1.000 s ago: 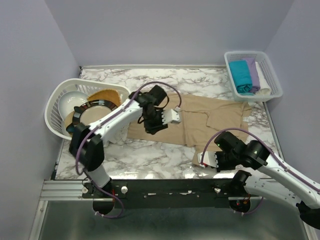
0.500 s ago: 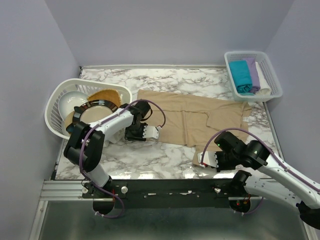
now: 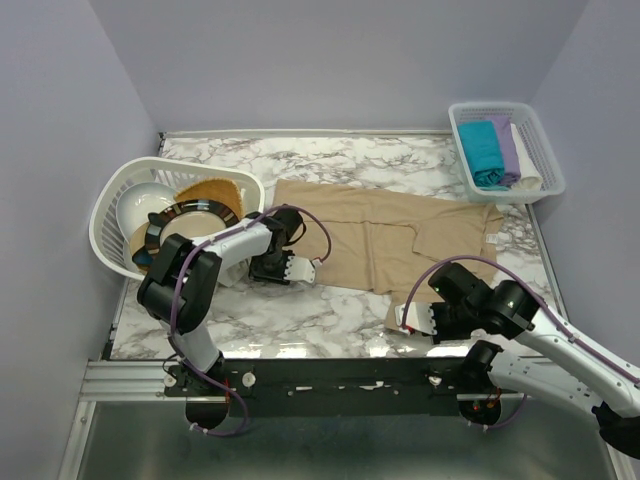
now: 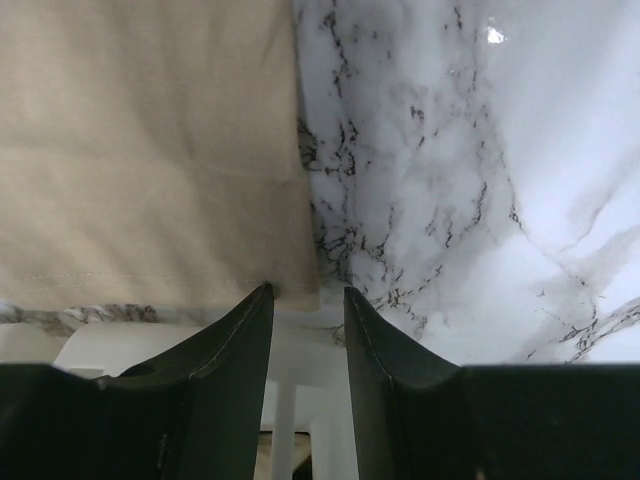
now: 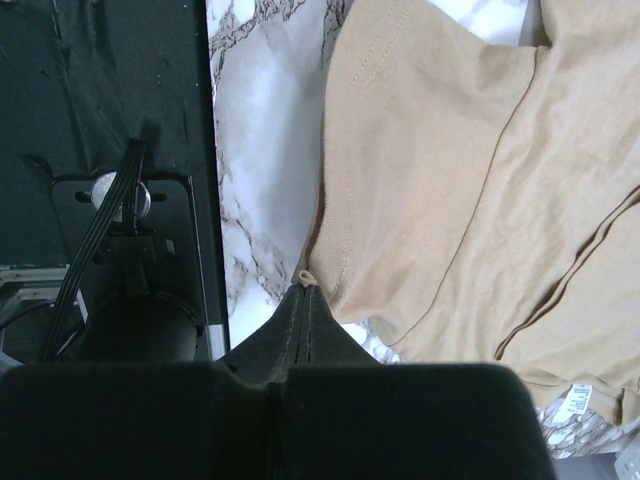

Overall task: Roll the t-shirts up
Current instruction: Fold the T-shirt at the center of the board.

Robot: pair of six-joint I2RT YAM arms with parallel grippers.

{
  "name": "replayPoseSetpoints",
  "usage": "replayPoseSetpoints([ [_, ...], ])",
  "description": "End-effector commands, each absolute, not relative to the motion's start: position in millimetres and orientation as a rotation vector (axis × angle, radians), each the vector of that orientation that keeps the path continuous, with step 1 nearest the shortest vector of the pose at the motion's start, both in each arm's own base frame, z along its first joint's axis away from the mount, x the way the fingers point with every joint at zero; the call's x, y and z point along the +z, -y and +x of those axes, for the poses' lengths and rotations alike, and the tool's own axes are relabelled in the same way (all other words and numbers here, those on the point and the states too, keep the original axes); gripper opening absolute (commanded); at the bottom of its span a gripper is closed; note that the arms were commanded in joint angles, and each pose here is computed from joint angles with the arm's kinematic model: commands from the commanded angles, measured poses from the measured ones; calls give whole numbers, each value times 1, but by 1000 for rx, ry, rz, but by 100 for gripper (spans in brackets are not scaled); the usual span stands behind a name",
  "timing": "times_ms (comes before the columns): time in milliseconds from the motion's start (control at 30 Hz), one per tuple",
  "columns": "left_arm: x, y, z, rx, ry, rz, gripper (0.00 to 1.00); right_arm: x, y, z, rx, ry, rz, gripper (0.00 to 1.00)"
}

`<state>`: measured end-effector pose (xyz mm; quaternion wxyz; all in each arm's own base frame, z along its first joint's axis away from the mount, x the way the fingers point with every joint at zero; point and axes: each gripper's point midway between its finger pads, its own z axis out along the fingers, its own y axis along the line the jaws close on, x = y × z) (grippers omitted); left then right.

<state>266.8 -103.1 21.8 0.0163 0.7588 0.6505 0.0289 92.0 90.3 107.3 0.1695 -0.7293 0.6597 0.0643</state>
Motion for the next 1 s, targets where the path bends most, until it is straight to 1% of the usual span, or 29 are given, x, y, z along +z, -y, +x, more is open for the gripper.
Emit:
replayPoseSetpoints([
  [0,14,93,265,139,-2001,2428,44,106,-89,93,178,-1896,-2056,1],
  [233,2,92,272,183,-2014,2427,41,103,-90,93,181,-1895,-2058,0],
  [333,-3,91,275,208,-2007,2428,24,104,-89,93,176,-1908,-2048,0],
  [367,-4,90,275,212,-2012,2431,12,105,-89,94,168,-1909,-2041,0],
  [433,-3,89,273,206,-2017,2438,2,108,-87,95,158,-1926,-2023,0],
  [467,-1,88,270,192,-2019,2446,0,110,-84,97,132,-1934,-2019,0],
  [567,11,92,270,164,-1987,2436,0,121,-76,103,65,-1949,-1988,0],
  [667,23,94,271,156,-1978,2427,0,130,-68,100,45,-1962,-1959,0],
  [767,35,102,279,148,-1977,2383,0,138,-57,92,26,-1988,-1936,0],
  [967,57,116,295,151,-1956,2303,0,158,-26,90,-128,-2022,-1856,0],
])
